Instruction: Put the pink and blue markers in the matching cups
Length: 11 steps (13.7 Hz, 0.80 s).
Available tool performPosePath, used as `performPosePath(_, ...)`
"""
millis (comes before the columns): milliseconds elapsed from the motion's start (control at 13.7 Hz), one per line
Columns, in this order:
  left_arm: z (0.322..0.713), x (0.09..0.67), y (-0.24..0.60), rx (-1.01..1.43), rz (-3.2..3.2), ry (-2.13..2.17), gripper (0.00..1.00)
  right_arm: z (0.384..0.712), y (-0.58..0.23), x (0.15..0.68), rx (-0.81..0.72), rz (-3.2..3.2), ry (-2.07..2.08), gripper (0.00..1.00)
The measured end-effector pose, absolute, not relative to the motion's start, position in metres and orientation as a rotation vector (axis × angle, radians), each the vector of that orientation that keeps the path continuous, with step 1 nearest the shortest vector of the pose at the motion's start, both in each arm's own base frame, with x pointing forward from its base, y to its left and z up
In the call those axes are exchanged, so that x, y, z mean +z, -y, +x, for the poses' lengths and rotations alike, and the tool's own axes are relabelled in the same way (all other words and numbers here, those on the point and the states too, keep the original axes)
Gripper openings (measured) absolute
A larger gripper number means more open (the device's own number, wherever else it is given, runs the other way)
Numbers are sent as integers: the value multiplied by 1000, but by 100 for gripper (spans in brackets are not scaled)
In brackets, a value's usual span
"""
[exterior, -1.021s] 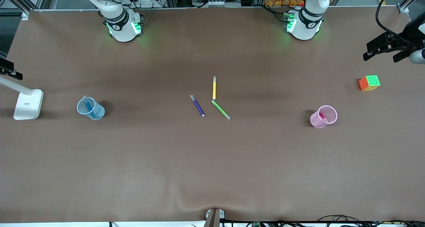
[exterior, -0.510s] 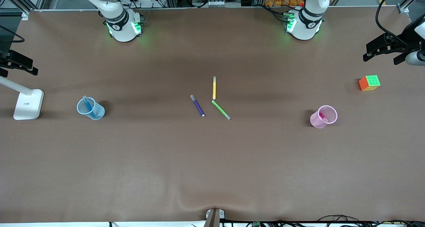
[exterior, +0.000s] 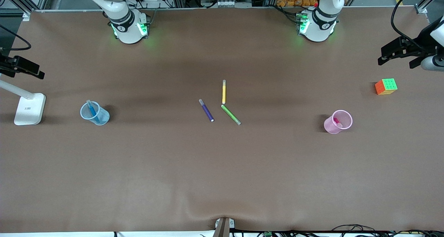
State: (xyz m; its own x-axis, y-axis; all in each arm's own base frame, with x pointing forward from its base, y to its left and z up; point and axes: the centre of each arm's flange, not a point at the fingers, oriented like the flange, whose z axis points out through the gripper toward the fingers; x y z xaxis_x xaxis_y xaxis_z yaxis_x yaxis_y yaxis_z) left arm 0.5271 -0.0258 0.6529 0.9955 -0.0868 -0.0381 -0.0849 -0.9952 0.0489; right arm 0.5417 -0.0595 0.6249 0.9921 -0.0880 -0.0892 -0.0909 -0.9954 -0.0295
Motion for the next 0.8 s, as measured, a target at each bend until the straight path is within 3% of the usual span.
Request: performPosePath(802, 531, 647, 23, -80, 3090, 123, 100, 542, 42, 628, 124, -3106, -90, 100)
